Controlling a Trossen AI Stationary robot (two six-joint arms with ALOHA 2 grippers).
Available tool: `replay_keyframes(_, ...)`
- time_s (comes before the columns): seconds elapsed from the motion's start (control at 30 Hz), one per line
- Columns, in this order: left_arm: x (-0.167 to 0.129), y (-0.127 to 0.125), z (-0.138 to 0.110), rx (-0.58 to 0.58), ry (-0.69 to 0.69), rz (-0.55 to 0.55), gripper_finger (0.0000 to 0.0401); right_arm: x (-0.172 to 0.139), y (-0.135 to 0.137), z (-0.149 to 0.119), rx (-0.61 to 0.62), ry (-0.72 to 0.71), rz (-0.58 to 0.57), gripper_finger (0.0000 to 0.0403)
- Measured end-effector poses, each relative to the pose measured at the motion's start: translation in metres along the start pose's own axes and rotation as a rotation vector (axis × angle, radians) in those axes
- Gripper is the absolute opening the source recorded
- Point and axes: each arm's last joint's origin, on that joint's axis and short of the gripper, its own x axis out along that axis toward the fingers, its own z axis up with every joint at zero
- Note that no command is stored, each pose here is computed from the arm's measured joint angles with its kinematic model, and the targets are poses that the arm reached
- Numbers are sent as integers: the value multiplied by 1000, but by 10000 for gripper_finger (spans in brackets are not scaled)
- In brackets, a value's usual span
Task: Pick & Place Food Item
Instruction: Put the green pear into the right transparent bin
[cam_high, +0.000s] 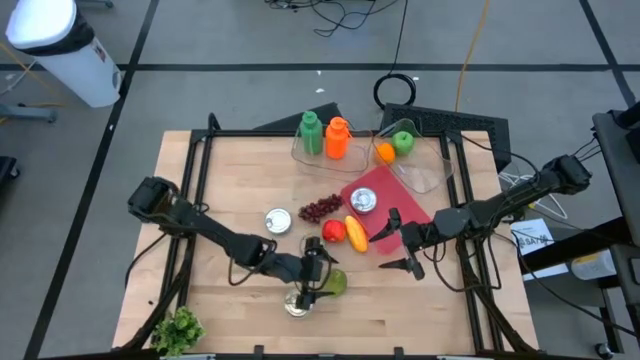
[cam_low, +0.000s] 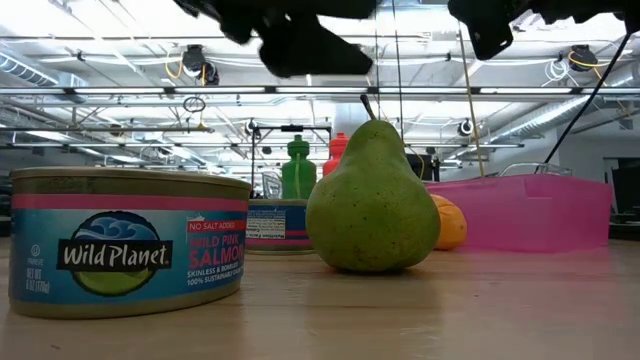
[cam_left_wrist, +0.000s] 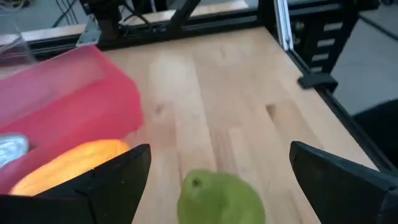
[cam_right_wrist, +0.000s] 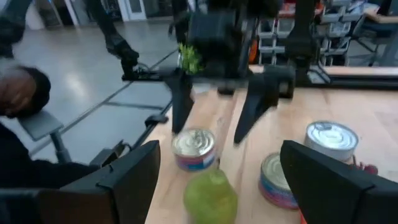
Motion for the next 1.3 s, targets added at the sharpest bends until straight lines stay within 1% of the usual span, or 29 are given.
replay_keyframes(0.13, 15, 5, -13, -10, 26, 12, 395, 0, 0, 2, -26, -26, 3, 311)
replay_keyframes(0.23, 20, 16, -20, -52, 65, 37, 395, 0, 0, 3, -31, -27, 4, 310)
replay_keyframes(0.33, 23, 25, -20, -97, 68, 14, 395, 0, 0, 2, -32, -23, 4, 310)
replay_keyframes(0.4, 24, 27, -20, -108, 73, -22, 390, 0, 0, 2, -32, -21, 3, 310)
replay_keyframes(0.5, 23, 27, -24, -108, 120, -25, 364, 0, 0, 1, -32, -9, 3, 310)
replay_keyframes(0.57, 24, 27, -30, -131, 160, -20, 341, 0, 0, 0, -22, 1, 1, 310)
replay_keyframes(0.63, 27, 27, -33, -164, 169, -17, 320, 0, 0, -1, -11, 10, 1, 310)
replay_keyframes(0.7, 31, 26, -35, -179, 150, -25, 302, 0, 0, -1, -9, 10, 1, 310)
replay_keyframes(0.77, 37, 26, -39, -180, 139, -48, 287, 0, 0, -1, -7, 7, 1, 310)
replay_keyframes(0.9, 49, 26, -48, -204, 112, -139, 266, 0, 0, 0, -7, 6, 1, 310)
replay_keyframes(1.0, 56, 27, -54, -190, 118, -176, 252, 0, 0, 0, -7, 3, 1, 310)
replay_keyframes(1.13, 57, 29, -55, -154, 110, -187, 226, 0, 0, 1, -6, -9, 3, 310)
replay_keyframes(1.3, 57, 28, -53, -97, 79, -193, 159, 0, 0, 0, -10, 0, 2, 310)
